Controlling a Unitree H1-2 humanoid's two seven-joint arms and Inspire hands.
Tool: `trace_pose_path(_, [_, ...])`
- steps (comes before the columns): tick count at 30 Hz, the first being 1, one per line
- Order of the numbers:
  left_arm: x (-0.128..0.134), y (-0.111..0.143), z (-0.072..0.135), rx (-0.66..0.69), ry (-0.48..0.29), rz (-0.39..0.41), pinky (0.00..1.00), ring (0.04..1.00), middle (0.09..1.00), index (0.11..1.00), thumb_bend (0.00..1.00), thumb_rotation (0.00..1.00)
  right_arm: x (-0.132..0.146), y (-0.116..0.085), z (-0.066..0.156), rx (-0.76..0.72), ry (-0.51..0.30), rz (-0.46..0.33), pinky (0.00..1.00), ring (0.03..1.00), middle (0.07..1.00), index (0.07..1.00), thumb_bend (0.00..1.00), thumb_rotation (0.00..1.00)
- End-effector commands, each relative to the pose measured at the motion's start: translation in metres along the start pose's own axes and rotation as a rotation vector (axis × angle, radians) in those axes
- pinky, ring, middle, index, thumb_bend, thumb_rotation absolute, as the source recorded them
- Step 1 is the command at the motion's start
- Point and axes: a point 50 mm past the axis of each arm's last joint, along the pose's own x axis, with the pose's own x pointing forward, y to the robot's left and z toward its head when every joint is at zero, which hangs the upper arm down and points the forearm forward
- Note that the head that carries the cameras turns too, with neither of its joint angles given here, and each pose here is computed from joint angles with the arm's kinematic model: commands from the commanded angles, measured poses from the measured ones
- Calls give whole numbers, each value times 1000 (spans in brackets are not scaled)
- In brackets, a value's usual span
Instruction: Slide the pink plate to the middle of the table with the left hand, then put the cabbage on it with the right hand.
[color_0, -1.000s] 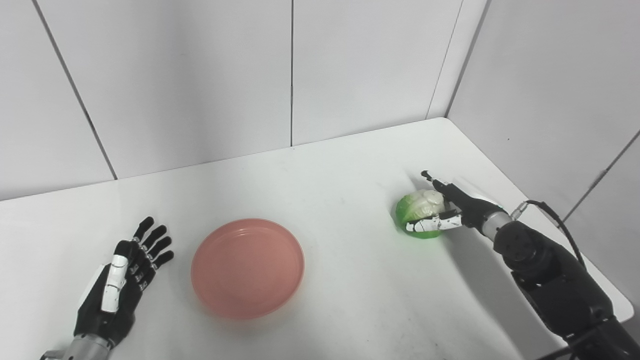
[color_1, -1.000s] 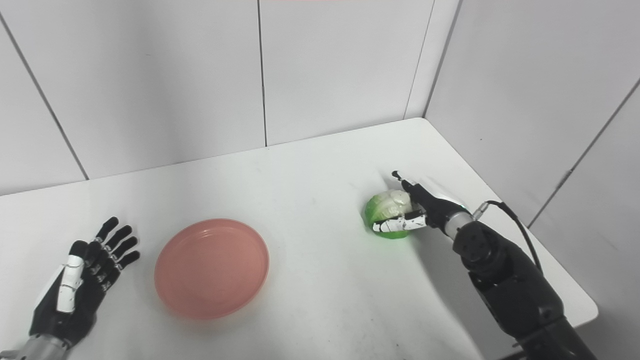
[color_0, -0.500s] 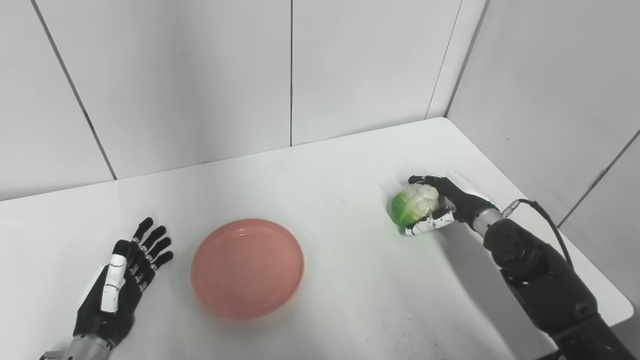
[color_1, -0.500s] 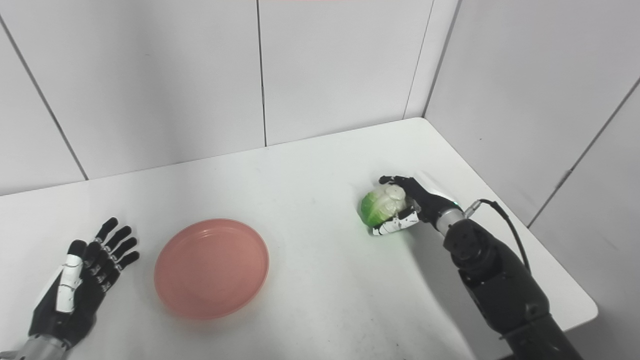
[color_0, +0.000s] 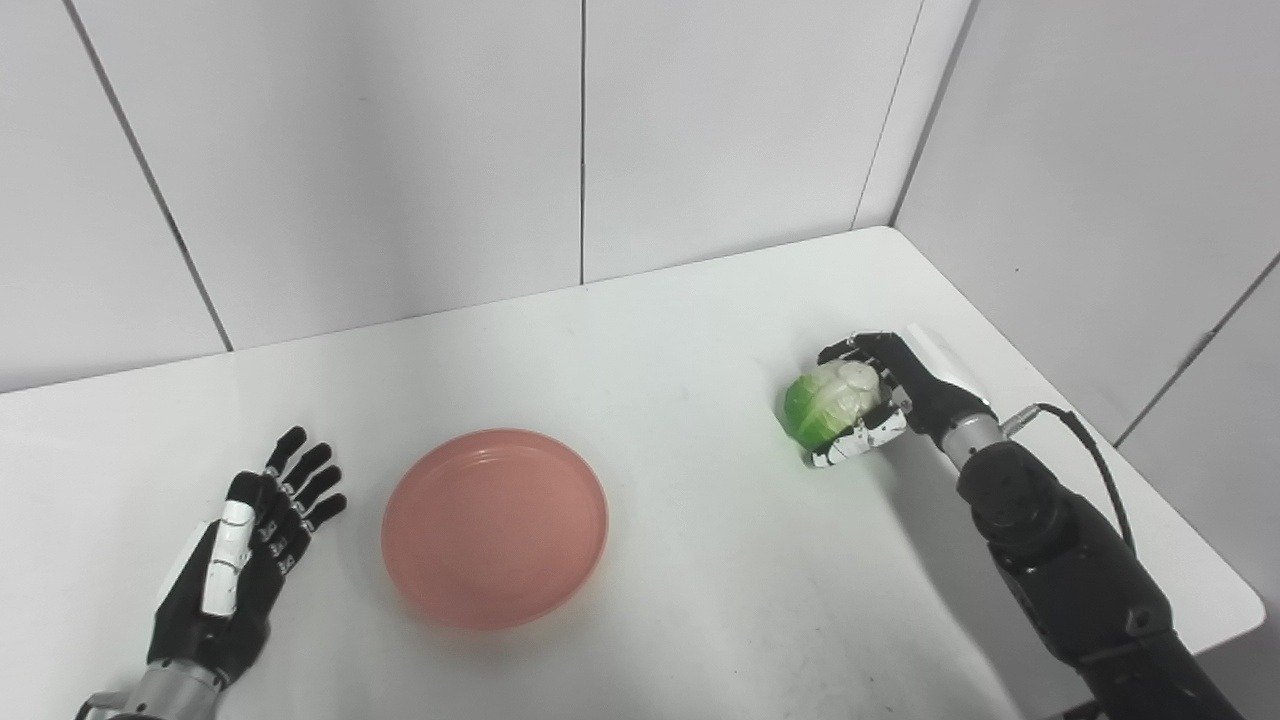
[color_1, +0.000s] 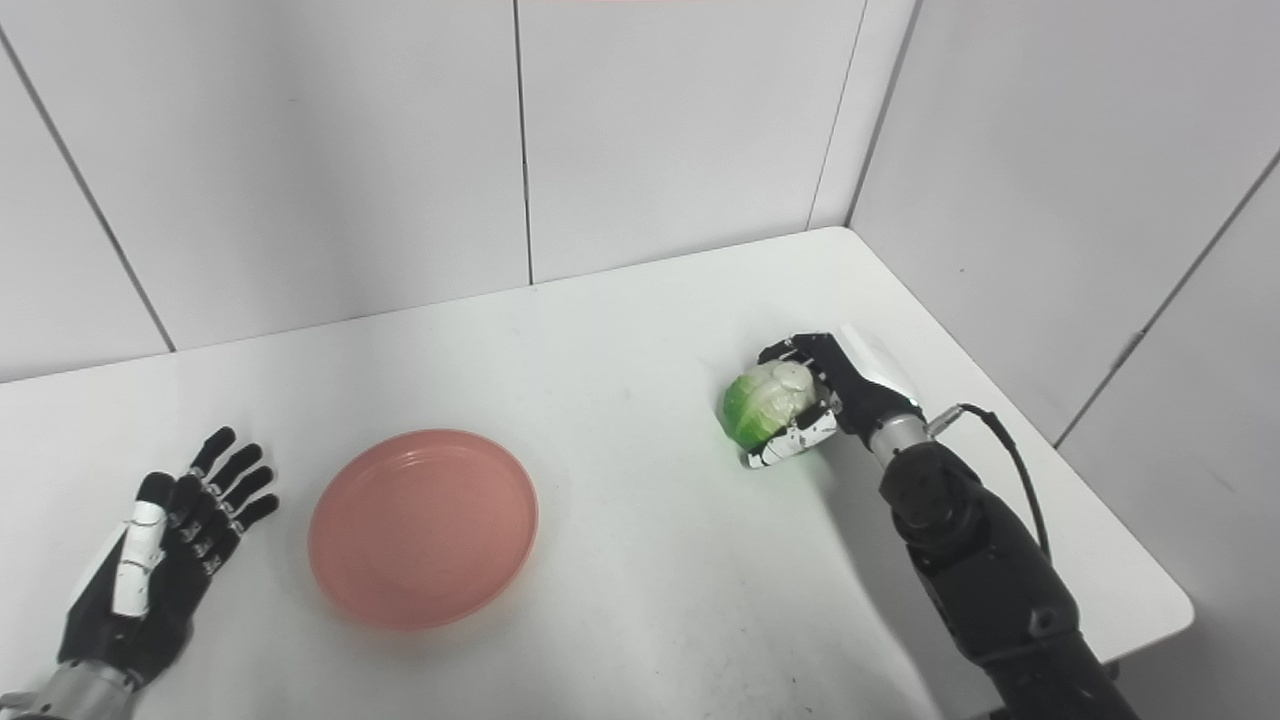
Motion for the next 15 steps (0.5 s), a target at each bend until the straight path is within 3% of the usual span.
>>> trace_pose_path(1, [-14,3,-23,-28,122,17,933,949,961,965,812,947,5,-14,11,-15,-64,-49,447,462,473,493,530,0])
trace_pose_path(5, [-14,2,-23,-26,120,18,933,947,961,966,801,954,4,-17,14,0,-60,-60,459,474,474,495,529,0])
trace_pose_path(15, [-12,-4,-22,-28,115,11,928,947,956,966,793,959,3,-34,34,45,-146,-76,435,468,482,489,530,0])
